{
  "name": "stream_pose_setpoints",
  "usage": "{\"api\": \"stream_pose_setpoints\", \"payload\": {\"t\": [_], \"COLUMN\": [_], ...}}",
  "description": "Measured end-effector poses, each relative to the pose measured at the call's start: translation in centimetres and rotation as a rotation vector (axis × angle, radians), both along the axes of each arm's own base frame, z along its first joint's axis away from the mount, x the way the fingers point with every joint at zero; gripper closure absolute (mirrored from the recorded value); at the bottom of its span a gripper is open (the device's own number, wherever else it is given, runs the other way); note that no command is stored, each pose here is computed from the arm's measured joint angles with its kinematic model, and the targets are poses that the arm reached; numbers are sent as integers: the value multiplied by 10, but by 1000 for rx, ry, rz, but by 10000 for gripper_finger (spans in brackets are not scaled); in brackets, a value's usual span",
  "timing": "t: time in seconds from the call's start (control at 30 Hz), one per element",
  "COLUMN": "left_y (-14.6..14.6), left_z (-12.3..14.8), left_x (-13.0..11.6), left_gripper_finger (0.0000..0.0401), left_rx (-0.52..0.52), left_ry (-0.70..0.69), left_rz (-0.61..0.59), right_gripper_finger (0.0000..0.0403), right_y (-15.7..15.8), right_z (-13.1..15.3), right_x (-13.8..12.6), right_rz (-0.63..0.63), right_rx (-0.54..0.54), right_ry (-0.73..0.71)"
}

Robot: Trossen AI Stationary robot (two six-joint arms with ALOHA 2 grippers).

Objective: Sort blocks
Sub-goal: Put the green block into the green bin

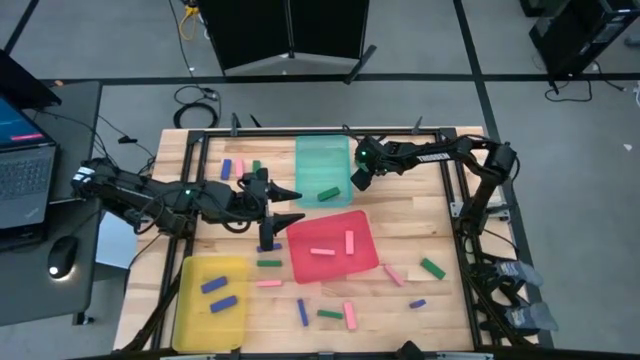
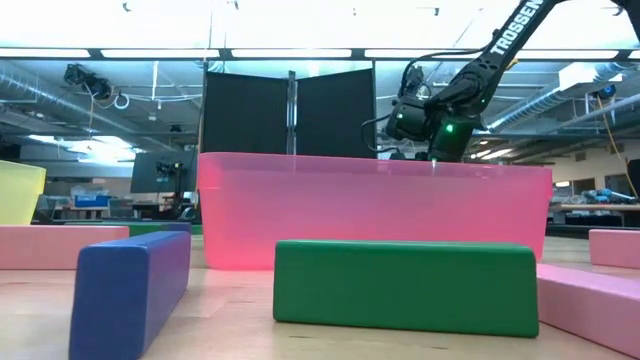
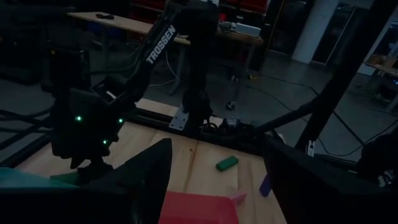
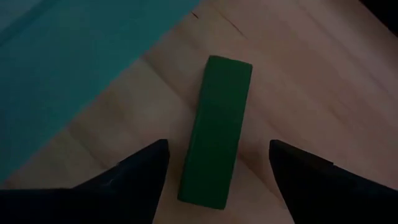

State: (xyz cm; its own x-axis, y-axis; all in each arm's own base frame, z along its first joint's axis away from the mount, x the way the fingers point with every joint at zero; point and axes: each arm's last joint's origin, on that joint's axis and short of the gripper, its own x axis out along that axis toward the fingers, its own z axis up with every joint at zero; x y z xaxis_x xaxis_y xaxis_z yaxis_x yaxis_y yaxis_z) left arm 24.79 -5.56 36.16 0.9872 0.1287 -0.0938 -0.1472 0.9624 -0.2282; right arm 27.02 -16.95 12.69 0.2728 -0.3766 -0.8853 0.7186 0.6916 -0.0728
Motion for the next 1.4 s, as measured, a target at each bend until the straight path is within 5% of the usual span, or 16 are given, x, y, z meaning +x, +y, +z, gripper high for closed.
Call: {"api": "stream_pose_setpoints", "payload": {"t": [0.27, 0.6, 0.87, 1.13, 1.4], "left_y": [0, 2, 3, 7, 14], "left_z": [2, 7, 5, -7, -10], "left_x": [-2, -7, -7, -10, -10], "left_gripper_finger": [142, 142, 142, 142, 142], "left_rx": [-4, -9, -40, -67, -78], "left_ry": [-14, -31, -20, 86, 101], "left_rz": [0, 0, 34, 173, 238], "right_gripper_finger": [146, 289, 288, 288, 288], "right_y": [-1, 1, 5, 24, 66], "right_z": [-4, -5, 4, 51, 91], "right_x": [1, 2, -3, -11, 14], "right_rz": [-14, -43, -58, -125, 18], "right_rx": [7, 67, 71, -59, -159], "right_ry": [-3, -37, -36, -83, -369]}}
